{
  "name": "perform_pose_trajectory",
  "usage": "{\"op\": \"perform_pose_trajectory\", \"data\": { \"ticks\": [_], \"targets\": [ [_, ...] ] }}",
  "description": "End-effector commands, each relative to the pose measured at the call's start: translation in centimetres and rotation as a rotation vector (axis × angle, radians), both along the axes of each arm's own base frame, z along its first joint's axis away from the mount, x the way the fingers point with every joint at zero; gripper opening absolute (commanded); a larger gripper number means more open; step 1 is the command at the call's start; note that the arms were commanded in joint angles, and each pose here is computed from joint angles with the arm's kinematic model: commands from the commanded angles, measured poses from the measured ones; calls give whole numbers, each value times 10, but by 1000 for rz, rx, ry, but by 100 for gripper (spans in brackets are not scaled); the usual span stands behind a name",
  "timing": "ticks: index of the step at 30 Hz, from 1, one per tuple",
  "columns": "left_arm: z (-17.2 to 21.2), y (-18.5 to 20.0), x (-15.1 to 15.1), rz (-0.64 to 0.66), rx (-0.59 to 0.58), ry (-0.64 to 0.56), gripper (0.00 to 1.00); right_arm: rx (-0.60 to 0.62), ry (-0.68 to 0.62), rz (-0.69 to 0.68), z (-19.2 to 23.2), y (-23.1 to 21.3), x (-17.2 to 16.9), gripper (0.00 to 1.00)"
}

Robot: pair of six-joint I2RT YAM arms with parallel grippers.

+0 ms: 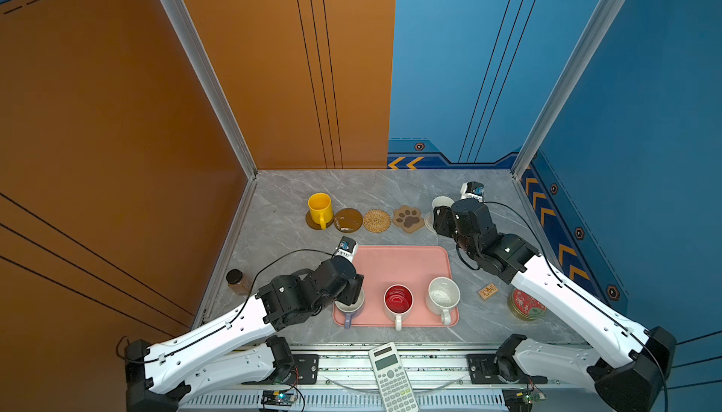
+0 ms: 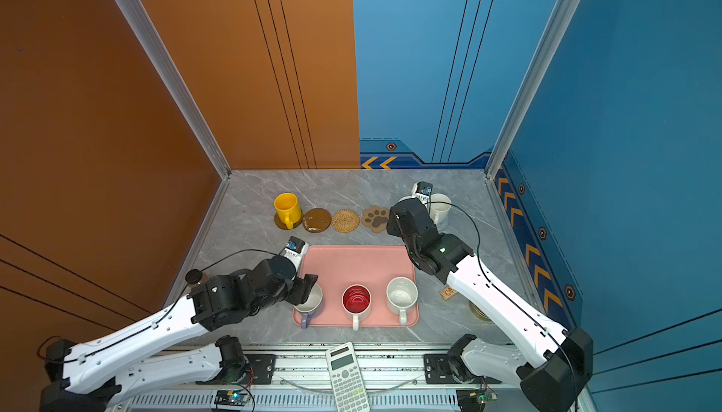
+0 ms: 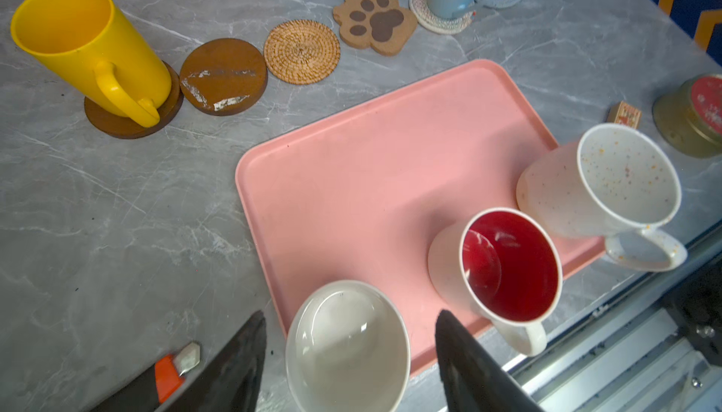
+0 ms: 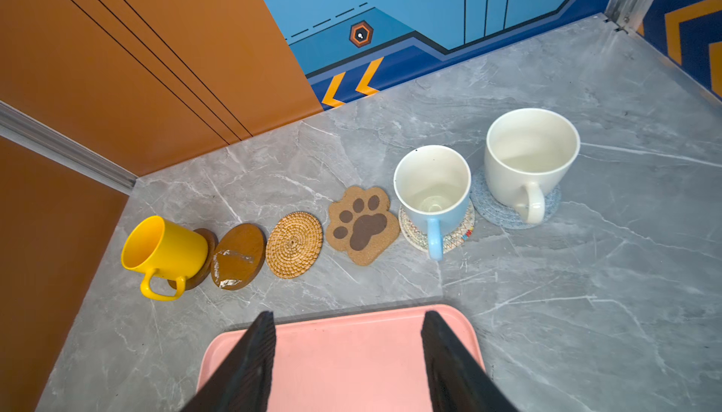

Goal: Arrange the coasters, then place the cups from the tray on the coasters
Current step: 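Lift the right gripper away while the left gripper moves over the purple-handled mug, then lower the left gripper onto the rim of the white purple-handled mug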

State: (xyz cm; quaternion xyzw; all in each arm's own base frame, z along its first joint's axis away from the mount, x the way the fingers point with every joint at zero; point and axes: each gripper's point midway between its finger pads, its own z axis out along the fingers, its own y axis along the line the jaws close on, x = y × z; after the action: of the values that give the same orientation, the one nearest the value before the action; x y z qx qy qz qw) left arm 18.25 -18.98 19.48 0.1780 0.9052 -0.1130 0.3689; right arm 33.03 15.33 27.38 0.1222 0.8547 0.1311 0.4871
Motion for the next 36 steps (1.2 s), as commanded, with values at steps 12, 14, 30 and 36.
{"op": "perform_pose_trajectory", "data": {
  "ticks": [12,14,30,36],
  "targets": [
    [-51,27,-52,165,155,143,65,18,60,-85,-28,-35,4,59],
    [-57,28,-56,180,152,158,65,25,65,-83,-31,-35,5,59],
    [-95,33,-62,294,212,145,71,66,116,-47,-50,-22,18,59],
    [-110,24,-63,282,180,160,71,70,128,-45,-54,-20,20,59]
  ]
}}
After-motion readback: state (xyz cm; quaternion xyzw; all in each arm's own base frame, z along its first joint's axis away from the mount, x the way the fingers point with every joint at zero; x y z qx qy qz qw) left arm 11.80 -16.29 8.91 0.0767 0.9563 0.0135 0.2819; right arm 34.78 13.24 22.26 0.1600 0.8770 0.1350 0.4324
